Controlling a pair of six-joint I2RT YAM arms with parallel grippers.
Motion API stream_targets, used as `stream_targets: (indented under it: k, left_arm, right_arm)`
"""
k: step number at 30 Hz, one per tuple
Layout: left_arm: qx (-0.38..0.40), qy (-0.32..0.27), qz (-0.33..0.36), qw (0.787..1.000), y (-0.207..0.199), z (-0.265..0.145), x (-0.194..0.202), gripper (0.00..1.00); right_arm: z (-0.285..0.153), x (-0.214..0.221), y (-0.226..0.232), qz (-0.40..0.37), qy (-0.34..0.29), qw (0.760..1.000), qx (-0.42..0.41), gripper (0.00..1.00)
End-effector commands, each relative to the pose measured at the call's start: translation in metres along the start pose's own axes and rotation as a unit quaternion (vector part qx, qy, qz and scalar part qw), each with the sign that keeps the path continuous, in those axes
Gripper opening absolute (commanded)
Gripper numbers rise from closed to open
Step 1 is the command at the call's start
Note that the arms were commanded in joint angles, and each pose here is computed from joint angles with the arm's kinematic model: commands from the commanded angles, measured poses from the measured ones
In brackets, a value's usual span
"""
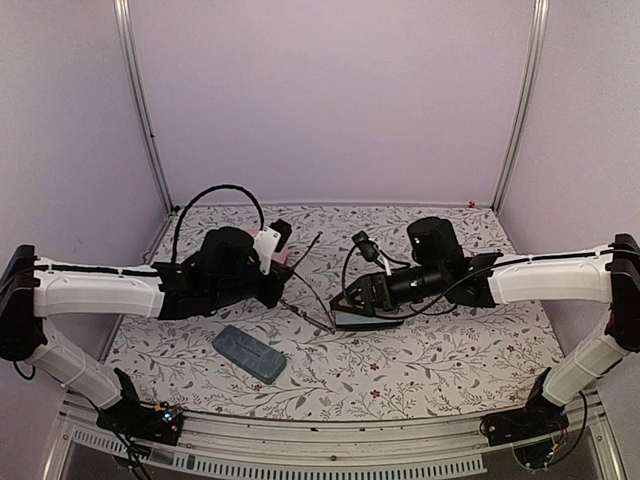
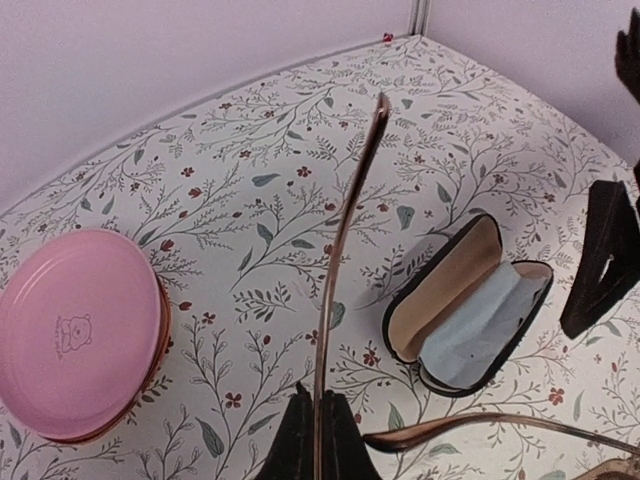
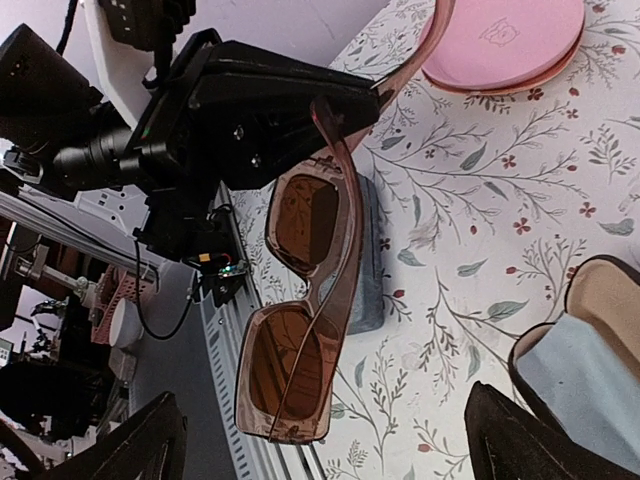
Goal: Organize the sunglasses
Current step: Fold the right temple of the sunglasses with the sunglasses, then pass from the left arm to the right
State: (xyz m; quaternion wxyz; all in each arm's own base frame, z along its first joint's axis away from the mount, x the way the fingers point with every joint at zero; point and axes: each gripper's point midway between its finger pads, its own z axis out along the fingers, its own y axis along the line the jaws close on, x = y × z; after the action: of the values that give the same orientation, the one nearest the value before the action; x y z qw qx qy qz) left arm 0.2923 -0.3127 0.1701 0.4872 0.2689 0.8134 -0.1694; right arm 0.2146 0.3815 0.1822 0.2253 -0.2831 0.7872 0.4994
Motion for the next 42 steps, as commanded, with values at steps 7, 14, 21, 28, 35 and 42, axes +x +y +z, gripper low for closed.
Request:
stream_targets:
  k: [7,14,21,28,35,42]
  left_arm:
    - [-0.008,-0.064,0.025,0.998,-0.014,-0.017,-0.027,0.0]
    - [-0.019,-0.064,0.041,0.997,-0.016,-0.015,-0.027,0.0]
    - [-0.024,-0.067,0.049,0.996,-0.019,-0.016,-0.029,0.0]
    - [-0.032,-0.067,0.054,0.996,-0.017,-0.016,-0.028,0.0]
    - [-0.031,-0.067,0.054,0.996,-0.02,-0.016,-0.028,0.0]
    - [-0.028,-0.069,0.045,0.996,-0.021,-0.021,-0.028,0.0]
  right_arm:
    - [0.024,0.021,0.026,0.055,0.036,0.991,-0.119,0.96]
    - [0.033,0.034,0.031,0.074,0.055,0.984,-0.155,0.85]
    - [0.039,0.04,0.031,0.084,0.068,0.979,-0.171,0.72]
    - [0.041,0.041,0.032,0.084,0.071,0.978,-0.179,0.59]
    - [0.041,0.038,0.033,0.079,0.071,0.977,-0.183,0.44]
    - [0.041,0.035,0.026,0.078,0.069,0.981,-0.163,0.36]
